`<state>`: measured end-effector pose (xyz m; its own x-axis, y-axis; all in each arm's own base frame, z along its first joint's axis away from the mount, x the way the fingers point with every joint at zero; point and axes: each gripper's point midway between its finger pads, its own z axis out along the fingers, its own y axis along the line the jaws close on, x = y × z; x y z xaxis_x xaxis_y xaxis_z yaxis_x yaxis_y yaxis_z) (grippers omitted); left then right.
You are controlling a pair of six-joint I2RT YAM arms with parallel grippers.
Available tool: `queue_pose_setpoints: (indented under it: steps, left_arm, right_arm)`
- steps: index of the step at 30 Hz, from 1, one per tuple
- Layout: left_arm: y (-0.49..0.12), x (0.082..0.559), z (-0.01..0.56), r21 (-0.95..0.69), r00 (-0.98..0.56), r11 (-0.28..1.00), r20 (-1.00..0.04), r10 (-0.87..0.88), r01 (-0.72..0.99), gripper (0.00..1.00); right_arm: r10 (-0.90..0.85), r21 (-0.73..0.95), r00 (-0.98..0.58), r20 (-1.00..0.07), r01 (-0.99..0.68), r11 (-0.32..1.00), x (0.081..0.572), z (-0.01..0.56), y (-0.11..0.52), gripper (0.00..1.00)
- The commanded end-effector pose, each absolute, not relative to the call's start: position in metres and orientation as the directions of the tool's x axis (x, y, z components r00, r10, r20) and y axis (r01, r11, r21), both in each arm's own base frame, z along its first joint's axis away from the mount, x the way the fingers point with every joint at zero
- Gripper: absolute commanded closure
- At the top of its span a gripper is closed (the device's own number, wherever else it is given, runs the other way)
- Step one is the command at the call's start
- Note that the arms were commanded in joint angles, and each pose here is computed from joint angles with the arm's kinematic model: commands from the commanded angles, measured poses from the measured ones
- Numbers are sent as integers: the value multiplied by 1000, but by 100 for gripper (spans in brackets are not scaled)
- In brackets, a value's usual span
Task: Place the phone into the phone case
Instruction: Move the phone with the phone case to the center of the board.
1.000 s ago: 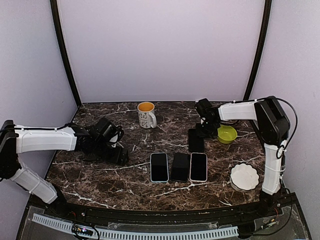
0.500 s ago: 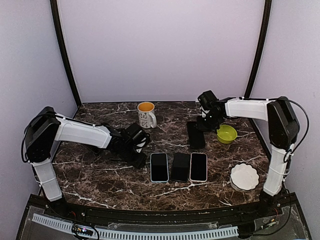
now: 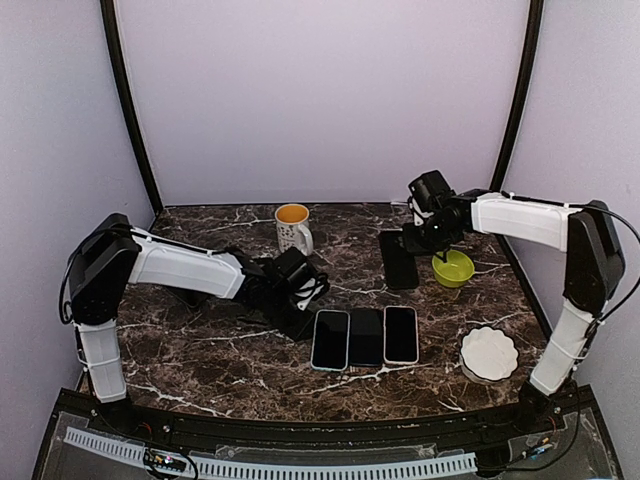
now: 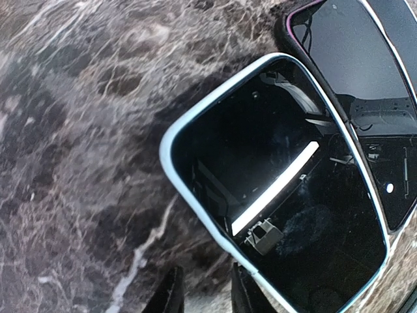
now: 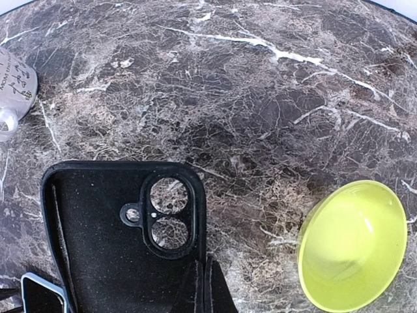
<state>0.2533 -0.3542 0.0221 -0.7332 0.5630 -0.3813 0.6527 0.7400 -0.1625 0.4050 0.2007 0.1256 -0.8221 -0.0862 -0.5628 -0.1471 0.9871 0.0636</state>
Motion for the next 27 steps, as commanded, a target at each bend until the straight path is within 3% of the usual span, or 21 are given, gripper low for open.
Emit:
queue_pose_setpoints:
  steps: [1, 10, 19, 27]
  left_arm:
    - [-379, 242, 11, -248, -751, 717, -342, 565, 652, 74]
    - [-391, 237, 18, -290, -785, 734, -321, 529, 613, 74]
    - [-430, 205, 29, -354, -742, 654, -369, 559, 669, 74]
    - [-418, 230, 30, -214, -729, 723, -423, 538, 657, 73]
  right_arm:
    - [-83, 79, -796, -599, -162, 984, 402, 141, 203, 100]
    - [-62, 89, -782, -620, -148, 985, 390, 158, 199, 100]
    - [-67, 103, -771, -634, -170, 980, 376, 175, 222, 100]
    - [-66, 114, -778, -624, -175, 978, 366, 172, 229, 100]
